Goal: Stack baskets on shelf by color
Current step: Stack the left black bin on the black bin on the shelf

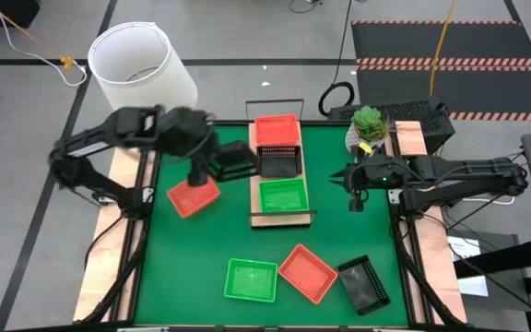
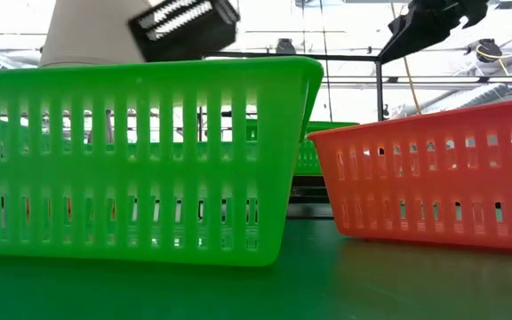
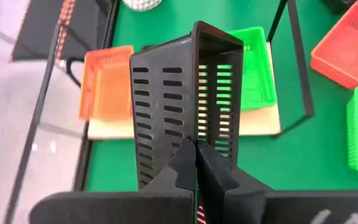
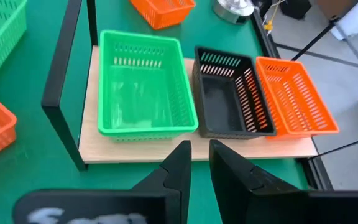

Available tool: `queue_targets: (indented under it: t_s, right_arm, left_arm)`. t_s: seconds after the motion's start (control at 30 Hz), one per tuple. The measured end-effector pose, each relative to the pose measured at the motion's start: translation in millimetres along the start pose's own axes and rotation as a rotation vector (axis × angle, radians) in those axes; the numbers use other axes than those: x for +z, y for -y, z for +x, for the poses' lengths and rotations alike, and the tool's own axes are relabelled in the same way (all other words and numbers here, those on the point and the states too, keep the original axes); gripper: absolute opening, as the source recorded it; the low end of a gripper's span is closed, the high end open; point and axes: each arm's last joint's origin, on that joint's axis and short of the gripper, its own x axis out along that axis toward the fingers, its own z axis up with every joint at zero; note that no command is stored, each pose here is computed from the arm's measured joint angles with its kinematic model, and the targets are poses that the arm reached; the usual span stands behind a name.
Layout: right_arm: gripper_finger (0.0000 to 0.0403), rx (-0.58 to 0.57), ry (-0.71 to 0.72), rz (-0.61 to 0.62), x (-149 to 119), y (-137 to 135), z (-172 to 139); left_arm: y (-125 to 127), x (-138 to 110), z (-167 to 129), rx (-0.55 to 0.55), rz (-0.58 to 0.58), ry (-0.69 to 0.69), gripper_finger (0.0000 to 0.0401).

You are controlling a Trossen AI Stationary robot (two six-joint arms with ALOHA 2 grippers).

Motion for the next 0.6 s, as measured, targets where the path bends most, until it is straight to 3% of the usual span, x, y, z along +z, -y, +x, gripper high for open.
queue_targets:
  t_s: [0.27,0.47,0.6]
  right_arm:
    - [0.0054,-0.003,0.028,0.059,-5,3,-15]
    - [0.0054,0.002,0.007,0.062,-8,3,-18]
    - [0.0054,0.005,-0.006,0.058,-9,3,-17]
  left_arm:
    - [-51,46,40,-0.063,0.157,0.035,0.0001]
    - [-86,69,77,-0.118,0.133,0.063,0.0001]
    - [-105,69,107,-0.199,0.076,0.041,0.0001]
